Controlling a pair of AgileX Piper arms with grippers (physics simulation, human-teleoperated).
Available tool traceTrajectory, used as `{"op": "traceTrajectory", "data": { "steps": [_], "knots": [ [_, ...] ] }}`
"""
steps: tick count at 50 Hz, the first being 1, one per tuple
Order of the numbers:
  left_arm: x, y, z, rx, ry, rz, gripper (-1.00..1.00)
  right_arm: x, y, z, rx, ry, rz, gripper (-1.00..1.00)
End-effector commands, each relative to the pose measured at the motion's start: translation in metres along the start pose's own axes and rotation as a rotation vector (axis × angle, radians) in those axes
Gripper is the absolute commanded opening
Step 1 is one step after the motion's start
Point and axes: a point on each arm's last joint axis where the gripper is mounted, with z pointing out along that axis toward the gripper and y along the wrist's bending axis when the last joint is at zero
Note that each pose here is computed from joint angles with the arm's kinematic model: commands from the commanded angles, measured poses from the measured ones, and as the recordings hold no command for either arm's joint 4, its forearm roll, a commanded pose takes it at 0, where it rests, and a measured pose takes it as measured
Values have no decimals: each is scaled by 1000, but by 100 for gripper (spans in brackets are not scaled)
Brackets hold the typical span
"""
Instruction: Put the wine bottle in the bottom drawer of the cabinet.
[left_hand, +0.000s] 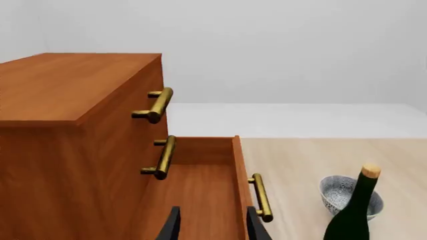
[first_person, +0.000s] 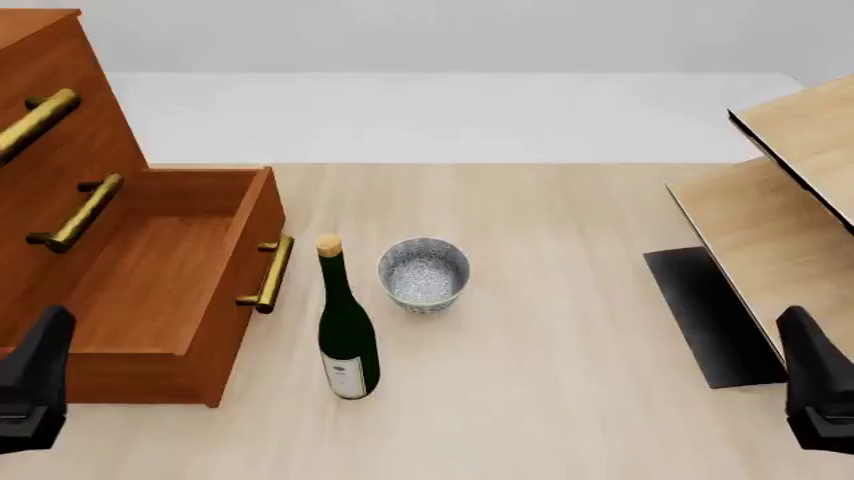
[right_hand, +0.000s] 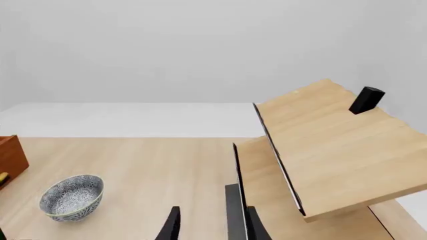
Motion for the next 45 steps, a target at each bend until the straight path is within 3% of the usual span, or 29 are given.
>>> {"op": "traceTrajectory", "data": {
  "steps": [1,4,6,10,14,20,24,26,27,29,35,39,40,42,45],
  "knots": [
    [-6,0,0,-8,0,-29,100,0,1,2,-11,13,-7,100],
    [-17,1,-2,-18,-45,28,100,0,1,2,-9,14,-4,100],
    [-24,2,-3,-43,-30,-13,100,1,0,2,-6,16,2,100],
    [-36,1,-5,-22,-32,16,100,1,0,3,-2,18,9,100],
    [-52,3,6,-51,17,-18,100,1,0,2,0,17,10,100],
    [-88,1,18,-19,34,-11,100,1,0,3,-1,21,2,100],
    [-105,-2,28,29,61,51,100,1,0,3,0,18,3,100],
    [-113,-3,40,29,117,-4,100,1,0,3,-2,16,3,100],
    [-119,-5,41,52,119,29,100,1,0,3,-2,17,3,100],
    [-131,-5,47,50,146,-13,100,1,0,2,-5,18,-1,100],
    [-161,-9,65,91,197,85,100,1,0,2,-8,17,-7,100],
    [-178,-14,75,119,252,49,100,1,0,2,-6,18,-6,100],
    [-177,-15,83,121,300,24,100,1,0,3,-5,19,-6,100],
    [-178,-11,96,86,344,92,100,1,0,3,-7,19,-9,100],
    [-184,-12,101,98,364,91,100,1,0,2,-6,18,-11,100]
  ]
}}
